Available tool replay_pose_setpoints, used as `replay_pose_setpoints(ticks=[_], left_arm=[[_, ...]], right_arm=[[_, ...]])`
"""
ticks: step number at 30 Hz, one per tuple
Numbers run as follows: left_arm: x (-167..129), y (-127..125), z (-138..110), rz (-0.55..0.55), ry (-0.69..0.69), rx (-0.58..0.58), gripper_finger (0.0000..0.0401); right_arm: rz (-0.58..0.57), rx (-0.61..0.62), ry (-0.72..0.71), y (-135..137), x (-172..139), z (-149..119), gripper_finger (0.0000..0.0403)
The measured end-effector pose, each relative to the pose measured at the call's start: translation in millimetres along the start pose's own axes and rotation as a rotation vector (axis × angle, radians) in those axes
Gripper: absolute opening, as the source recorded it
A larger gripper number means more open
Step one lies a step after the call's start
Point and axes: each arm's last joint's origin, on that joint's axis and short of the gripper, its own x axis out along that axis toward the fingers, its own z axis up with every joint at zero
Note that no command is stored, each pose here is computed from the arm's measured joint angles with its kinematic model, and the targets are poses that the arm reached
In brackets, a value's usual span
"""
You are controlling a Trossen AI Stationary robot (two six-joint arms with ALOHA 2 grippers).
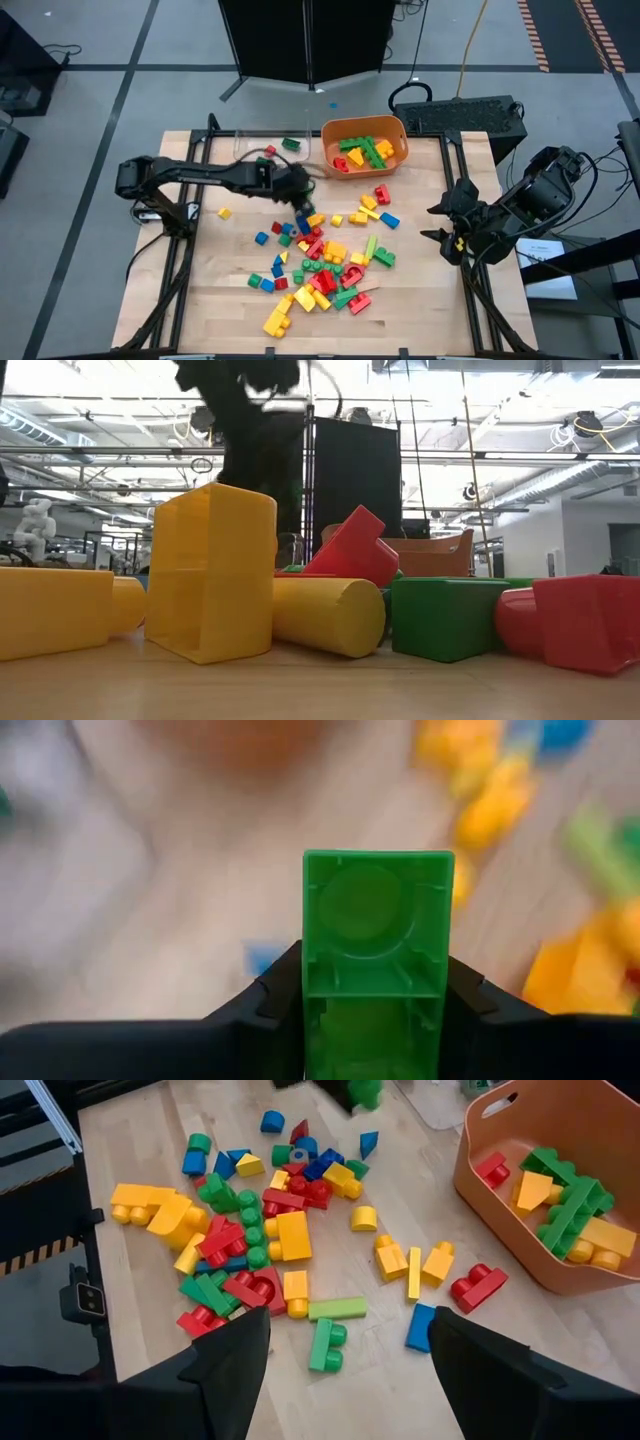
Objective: Sort blocks by size
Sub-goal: Put the big green game piece into the orange bin, then put the small yellow block into the transparent bin
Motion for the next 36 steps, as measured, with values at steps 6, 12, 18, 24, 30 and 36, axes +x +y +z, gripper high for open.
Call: replay_pose_setpoints(ticks=[6,12,18,24,30,36], left_arm=[[-15,1,58,0.036,-0.380,0.062,0.0128],[23,22,83,0.060,-0.483,0.010,0.0128],[65,34,101,0.089,-0.475,0.061,0.0128],[91,37,115,0.120,-0.426,0.164,0.0214],[63,30,133,0.120,-0.367,0.272,0.0288],[-15,29,126,0.142,-0.020,0.387,0.0300]], right_arm=[[-0.011,-0.018,-0.017,0,0,1,0.0265],[-0.012,-0.024,-0.017,-1,0,0,0.0265],[-0.013,-0.040,-0.016,-1,0,0,0.0265],[-0.012,-0.038,-0.015,-1,0,0,0.0265],[-0.008,-0.037,-0.011,0,0,0,0.0265],[-0.010,-0.036,-0.015,0,0,0,0.0265]])
